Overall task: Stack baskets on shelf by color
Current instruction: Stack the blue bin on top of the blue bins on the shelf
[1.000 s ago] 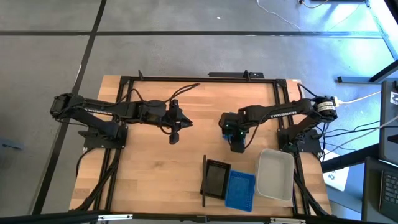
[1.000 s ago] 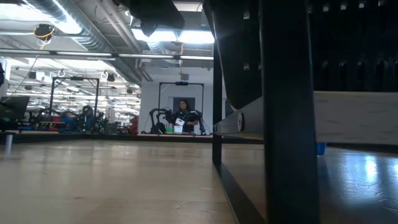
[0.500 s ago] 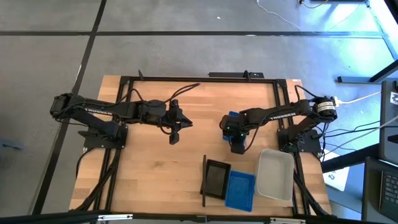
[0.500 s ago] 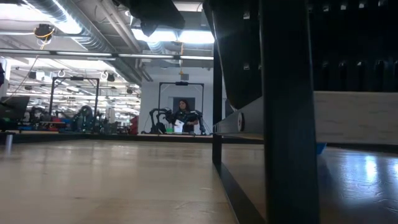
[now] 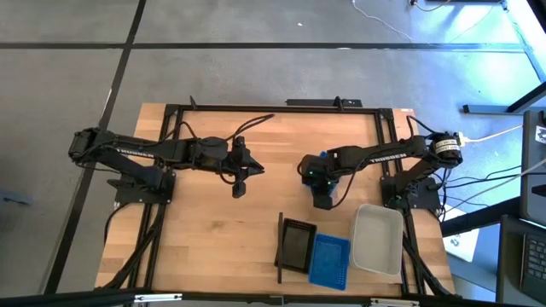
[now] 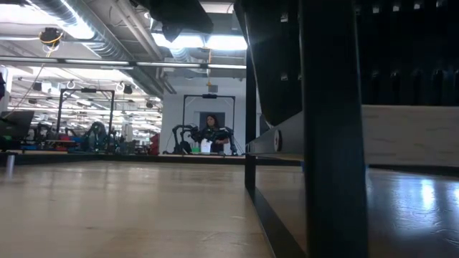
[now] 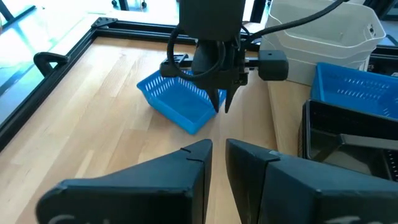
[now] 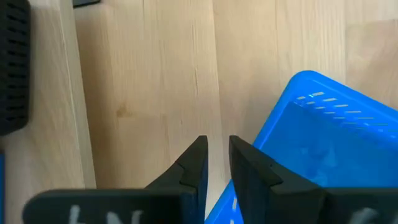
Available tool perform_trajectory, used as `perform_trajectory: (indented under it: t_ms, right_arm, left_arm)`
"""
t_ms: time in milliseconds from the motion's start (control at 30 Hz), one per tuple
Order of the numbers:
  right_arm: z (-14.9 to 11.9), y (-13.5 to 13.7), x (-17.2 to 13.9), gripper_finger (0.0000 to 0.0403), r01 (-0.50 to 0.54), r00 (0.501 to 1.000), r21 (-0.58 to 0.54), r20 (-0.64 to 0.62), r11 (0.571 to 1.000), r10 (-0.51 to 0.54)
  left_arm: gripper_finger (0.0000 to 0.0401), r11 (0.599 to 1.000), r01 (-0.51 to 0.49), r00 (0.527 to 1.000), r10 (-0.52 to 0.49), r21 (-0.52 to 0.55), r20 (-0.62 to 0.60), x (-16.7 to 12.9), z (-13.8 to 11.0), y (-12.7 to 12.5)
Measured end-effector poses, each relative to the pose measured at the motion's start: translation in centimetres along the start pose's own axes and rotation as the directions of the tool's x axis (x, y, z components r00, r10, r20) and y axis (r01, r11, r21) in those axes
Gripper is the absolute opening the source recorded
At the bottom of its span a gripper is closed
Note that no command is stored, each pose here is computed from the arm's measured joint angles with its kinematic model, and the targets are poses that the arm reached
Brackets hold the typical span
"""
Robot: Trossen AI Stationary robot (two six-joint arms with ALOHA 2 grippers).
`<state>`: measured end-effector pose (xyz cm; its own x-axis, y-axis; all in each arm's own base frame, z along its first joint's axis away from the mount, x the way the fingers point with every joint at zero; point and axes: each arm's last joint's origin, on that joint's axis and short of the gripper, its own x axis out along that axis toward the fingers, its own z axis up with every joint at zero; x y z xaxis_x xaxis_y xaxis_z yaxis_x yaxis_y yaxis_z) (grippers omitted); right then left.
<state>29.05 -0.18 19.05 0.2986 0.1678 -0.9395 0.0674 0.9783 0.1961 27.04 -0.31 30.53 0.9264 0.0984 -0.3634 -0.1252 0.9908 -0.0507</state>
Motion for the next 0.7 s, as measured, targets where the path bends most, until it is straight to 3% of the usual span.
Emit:
perform_trajectory:
  t_ms: [533,700]
  right_arm:
    - [1.0,0.1,-0.9,0.0064,0.047,0.998,0.101,0.044,0.994,-0.051]
    - [1.6,0.1,-2.1,0.0060,0.143,0.988,0.191,0.030,0.971,-0.152]
  left_arm:
    - [0.0039,1.000,0.000,1.000,0.000,0.000,0.000,0.0,0.0,0.0]
    - [0.0039,1.000,0.000,1.000,0.000,0.000,0.000,0.0,0.0,0.0]
